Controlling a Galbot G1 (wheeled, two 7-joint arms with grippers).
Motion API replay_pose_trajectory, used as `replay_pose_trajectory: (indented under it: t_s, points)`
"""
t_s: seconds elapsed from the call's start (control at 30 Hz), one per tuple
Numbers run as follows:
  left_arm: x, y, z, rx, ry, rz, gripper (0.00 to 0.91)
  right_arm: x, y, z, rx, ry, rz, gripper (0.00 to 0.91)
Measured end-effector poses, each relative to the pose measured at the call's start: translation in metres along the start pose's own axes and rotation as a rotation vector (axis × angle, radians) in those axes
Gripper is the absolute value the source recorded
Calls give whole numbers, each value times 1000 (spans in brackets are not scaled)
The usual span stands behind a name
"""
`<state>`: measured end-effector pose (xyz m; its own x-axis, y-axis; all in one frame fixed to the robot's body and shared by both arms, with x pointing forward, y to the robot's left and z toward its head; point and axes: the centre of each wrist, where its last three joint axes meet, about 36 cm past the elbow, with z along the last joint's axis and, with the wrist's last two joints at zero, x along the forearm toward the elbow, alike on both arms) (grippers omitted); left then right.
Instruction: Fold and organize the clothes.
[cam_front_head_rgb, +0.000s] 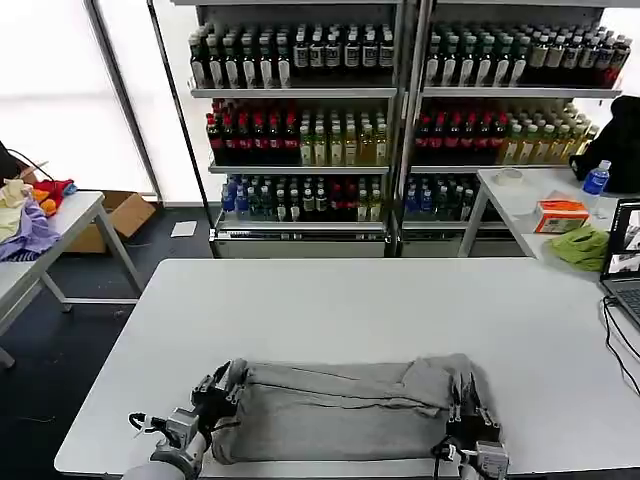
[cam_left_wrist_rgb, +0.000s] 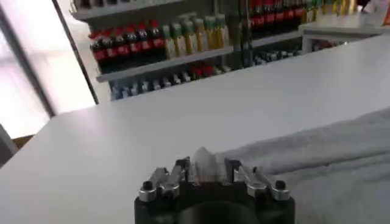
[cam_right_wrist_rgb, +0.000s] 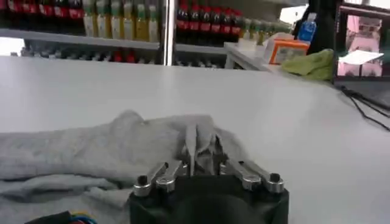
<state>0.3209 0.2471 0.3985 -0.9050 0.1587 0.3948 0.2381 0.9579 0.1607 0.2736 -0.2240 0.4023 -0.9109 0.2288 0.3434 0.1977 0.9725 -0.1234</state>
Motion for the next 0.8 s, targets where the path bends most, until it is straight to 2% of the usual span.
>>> replay_pose_trajectory:
  t_s: [0.13,0.33,0.8]
  points:
    - [8,-2,-9,20,-25,-23,907,9,-4,-22,-25,-67,16,907]
    - [16,-12,-8,91,-19,-49,907,17,-11,-46,-49,-142,37,907]
    - [10,-30,3,241,2,-97,907,31,-17,-66,-65,-209,32,907]
